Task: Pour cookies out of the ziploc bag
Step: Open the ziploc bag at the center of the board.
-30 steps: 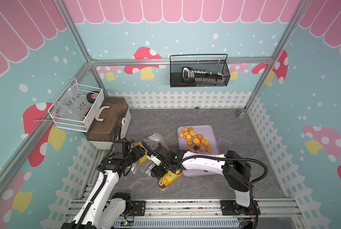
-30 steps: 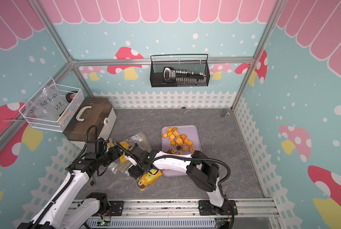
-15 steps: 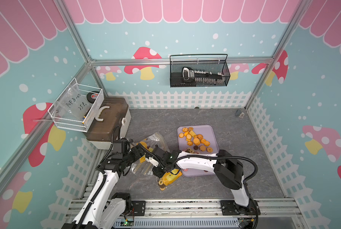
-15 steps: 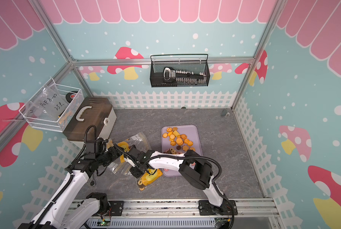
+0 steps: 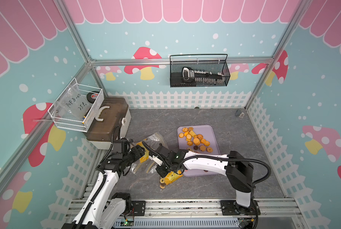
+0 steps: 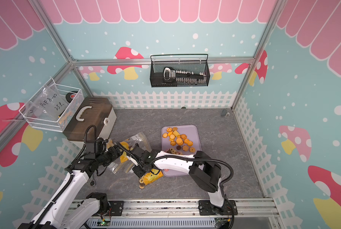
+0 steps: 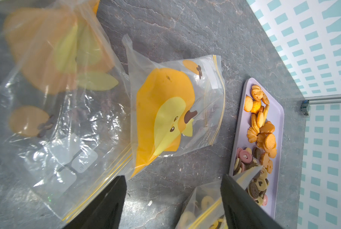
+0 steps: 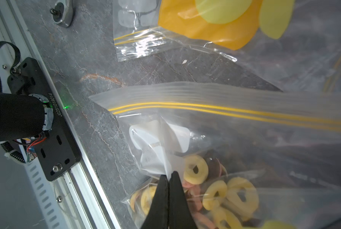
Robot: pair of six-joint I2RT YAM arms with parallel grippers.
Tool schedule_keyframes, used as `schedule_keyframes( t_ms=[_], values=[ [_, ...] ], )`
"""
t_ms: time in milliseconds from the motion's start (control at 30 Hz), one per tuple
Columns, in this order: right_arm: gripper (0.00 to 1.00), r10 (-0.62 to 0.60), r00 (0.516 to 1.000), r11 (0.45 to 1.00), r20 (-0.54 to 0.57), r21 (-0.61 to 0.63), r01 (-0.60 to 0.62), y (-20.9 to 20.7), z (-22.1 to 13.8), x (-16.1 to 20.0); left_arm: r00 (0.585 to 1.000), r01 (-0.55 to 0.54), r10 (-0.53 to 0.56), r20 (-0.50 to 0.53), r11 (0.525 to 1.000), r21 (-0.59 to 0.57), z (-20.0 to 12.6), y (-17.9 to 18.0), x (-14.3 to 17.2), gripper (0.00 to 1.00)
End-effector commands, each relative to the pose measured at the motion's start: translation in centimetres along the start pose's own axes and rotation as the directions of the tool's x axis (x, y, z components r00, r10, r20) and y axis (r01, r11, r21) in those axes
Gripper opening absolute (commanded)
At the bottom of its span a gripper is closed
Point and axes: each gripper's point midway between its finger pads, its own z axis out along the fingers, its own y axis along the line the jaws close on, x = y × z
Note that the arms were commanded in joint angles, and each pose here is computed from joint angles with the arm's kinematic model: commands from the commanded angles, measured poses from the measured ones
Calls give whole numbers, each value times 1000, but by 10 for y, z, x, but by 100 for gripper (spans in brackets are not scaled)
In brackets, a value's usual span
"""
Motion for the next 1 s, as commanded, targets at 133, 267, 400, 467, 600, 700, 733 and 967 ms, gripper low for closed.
schedule_keyframes(
  t_ms=[133, 267, 400, 467, 600, 700, 733, 967],
  values=[
    [0, 47, 993, 997, 112, 61, -54, -19, -39, 7, 999, 30, -27, -25, 991, 134, 8, -17, 8, 100],
    [0, 102, 983, 991, 155, 67, -113, -34, -52, 19, 999, 6, 4, -41, 974, 225, 16, -31, 22, 100],
    [0, 166, 964, 980, 206, 74, -184, -52, -64, 29, 996, -53, 71, -47, 949, 312, 21, -54, 39, 100],
    [0, 193, 953, 974, 233, 68, -214, -60, -69, 32, 992, -87, 111, -55, 940, 330, 25, -63, 48, 100],
    [0, 262, 929, 960, 262, 27, -278, -76, -74, 36, 980, -131, 177, -88, 914, 385, 32, -78, 68, 100],
    [0, 291, 918, 953, 271, 0, -302, -82, -75, 35, 973, -152, 210, -92, 892, 426, 34, -85, 78, 100],
    [0, 294, 916, 953, 273, -8, -304, -82, -75, 35, 970, -164, 225, -89, 882, 441, 33, -88, 81, 100],
    [0, 342, 895, 939, 287, -72, -336, -88, -75, 36, 944, -277, 329, -19, 824, 494, 33, -101, 93, 100]
  ],
)
